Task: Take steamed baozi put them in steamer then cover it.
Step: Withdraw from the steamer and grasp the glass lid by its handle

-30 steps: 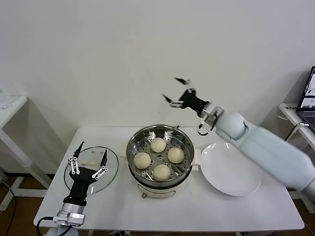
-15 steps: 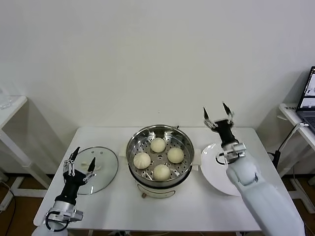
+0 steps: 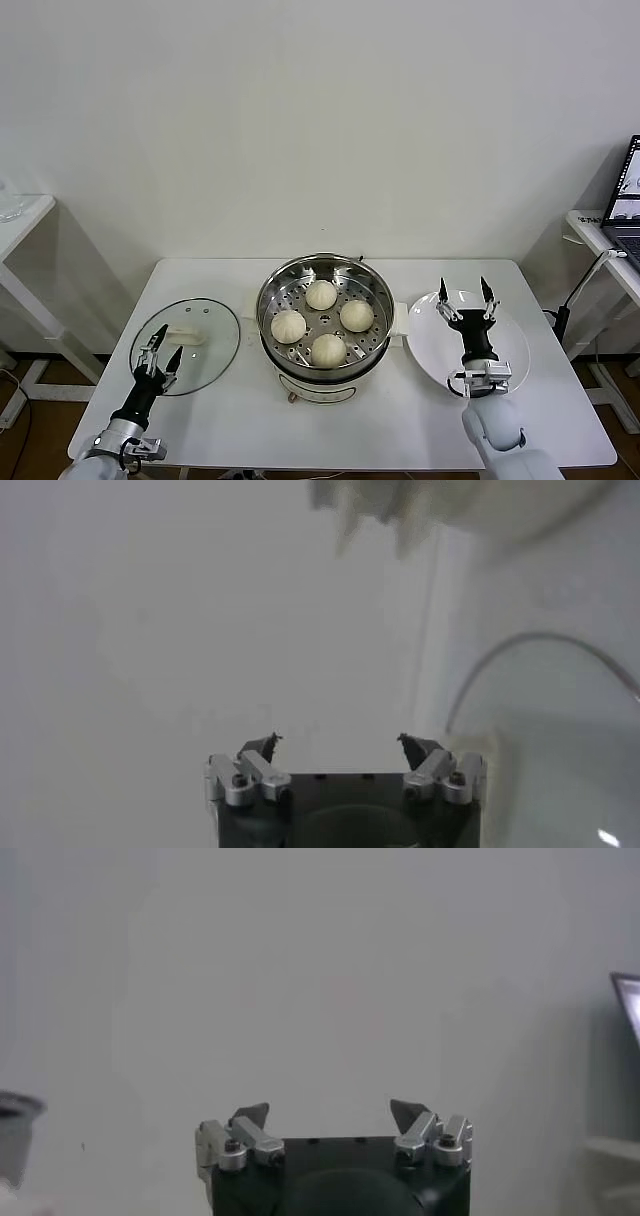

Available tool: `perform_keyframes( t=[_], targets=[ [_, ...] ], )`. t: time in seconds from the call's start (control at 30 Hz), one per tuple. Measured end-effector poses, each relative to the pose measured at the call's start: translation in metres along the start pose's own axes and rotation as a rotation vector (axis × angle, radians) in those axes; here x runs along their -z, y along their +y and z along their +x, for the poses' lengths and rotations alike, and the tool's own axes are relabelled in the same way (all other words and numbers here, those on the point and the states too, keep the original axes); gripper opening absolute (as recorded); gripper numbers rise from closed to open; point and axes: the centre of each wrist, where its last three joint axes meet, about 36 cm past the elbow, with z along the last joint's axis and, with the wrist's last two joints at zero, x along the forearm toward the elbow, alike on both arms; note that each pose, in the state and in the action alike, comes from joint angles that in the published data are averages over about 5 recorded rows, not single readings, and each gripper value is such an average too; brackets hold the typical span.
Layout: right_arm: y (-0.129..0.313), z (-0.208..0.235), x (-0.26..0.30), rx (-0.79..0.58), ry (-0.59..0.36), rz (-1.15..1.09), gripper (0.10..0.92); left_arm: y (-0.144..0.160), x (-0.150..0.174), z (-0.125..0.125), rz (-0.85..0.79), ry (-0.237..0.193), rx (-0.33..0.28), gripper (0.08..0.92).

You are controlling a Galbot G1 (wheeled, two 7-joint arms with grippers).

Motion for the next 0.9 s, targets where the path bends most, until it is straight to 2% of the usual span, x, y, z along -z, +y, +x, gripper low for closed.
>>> perform_keyframes(
  t=[0.3, 0.9],
  targets=[
    [0.0, 0.025, -0.013, -0.025, 0.039, 0.004, 0.823, -0.022, -0.017, -0.014, -0.076, -0.017, -0.003, 0.823],
    [0.002, 0.042, -0.025, -0.031, 0.071, 0.012, 0.823, -0.031, -0.031, -0.056, -0.113, -0.007, 0.021, 0.823]
  ],
)
